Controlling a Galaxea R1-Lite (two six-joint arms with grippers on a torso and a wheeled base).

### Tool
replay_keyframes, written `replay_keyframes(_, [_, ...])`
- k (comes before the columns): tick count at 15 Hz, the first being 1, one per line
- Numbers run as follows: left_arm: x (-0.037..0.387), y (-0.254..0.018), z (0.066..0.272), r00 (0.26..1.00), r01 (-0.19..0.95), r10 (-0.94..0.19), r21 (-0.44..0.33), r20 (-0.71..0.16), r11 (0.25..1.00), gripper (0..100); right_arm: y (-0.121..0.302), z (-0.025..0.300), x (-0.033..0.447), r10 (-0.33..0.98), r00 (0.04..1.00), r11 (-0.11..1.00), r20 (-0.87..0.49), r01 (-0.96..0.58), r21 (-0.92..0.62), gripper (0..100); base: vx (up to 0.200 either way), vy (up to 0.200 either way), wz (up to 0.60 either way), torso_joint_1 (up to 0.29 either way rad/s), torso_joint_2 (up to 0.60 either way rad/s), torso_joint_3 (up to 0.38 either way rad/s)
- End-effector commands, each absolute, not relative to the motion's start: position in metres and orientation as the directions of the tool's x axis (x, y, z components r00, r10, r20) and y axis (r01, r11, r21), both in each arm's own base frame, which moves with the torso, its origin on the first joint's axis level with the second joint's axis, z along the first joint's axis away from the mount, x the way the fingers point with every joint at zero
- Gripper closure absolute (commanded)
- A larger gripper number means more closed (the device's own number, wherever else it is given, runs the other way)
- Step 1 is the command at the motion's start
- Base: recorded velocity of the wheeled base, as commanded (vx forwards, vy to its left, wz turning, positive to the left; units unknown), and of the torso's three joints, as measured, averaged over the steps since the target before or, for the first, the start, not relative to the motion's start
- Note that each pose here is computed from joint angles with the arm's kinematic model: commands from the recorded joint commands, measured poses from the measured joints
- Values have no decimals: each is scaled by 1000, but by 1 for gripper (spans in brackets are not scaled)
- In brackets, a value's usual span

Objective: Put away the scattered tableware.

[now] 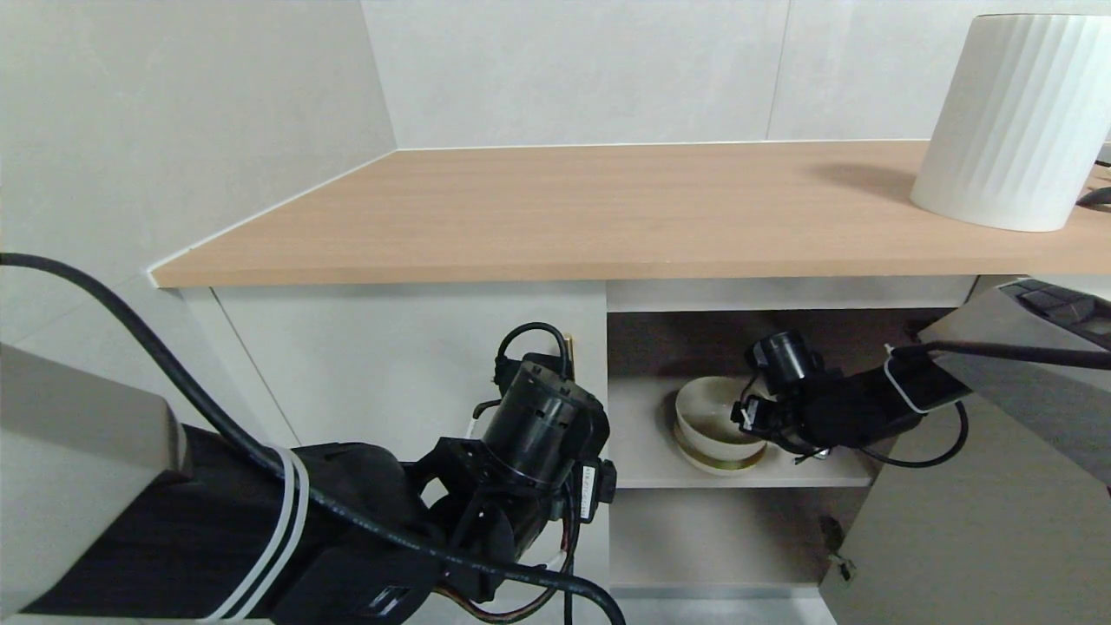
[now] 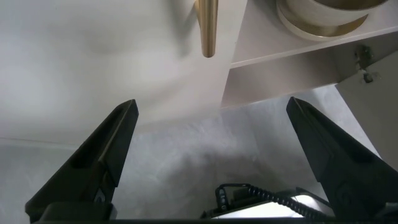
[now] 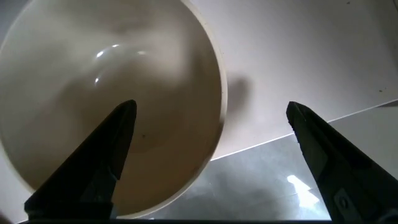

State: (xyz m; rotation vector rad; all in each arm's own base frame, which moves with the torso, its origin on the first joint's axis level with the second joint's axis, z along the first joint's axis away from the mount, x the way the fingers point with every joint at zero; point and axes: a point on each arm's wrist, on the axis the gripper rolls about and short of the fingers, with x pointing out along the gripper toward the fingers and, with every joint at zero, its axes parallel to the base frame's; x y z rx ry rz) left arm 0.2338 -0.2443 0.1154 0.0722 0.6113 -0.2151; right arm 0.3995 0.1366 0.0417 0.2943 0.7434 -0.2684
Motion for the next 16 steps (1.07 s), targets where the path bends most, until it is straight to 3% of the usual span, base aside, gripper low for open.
replay_keyframes(1, [234,-244,115,797,221,-178,4,-577,975,0,137,44,398,-131,709,926,-693,338,170,0,0,0,0,0,0,0])
replay_keyframes(3, [235,-244,115,798,218,-176,4,-577,976,0,144,52,393,-115,720,930,-684,319,180,0,0,0,0,0,0,0])
replay_keyframes(7, [237,-237,122,809,200,-170,-8,-563,980,0,165,92,335,21,732,959,-681,178,221,0,0,0,0,0,0,0])
replay_keyframes(12, [233,-227,137,826,190,-177,-31,-536,981,0,168,132,287,184,709,966,-681,-2,259,0,0,0,0,0,0,0])
replay_keyframes(16, [222,-216,144,824,217,-191,-14,-534,976,0,160,169,249,235,702,969,-672,-115,219,0,0,0,0,0,0,0])
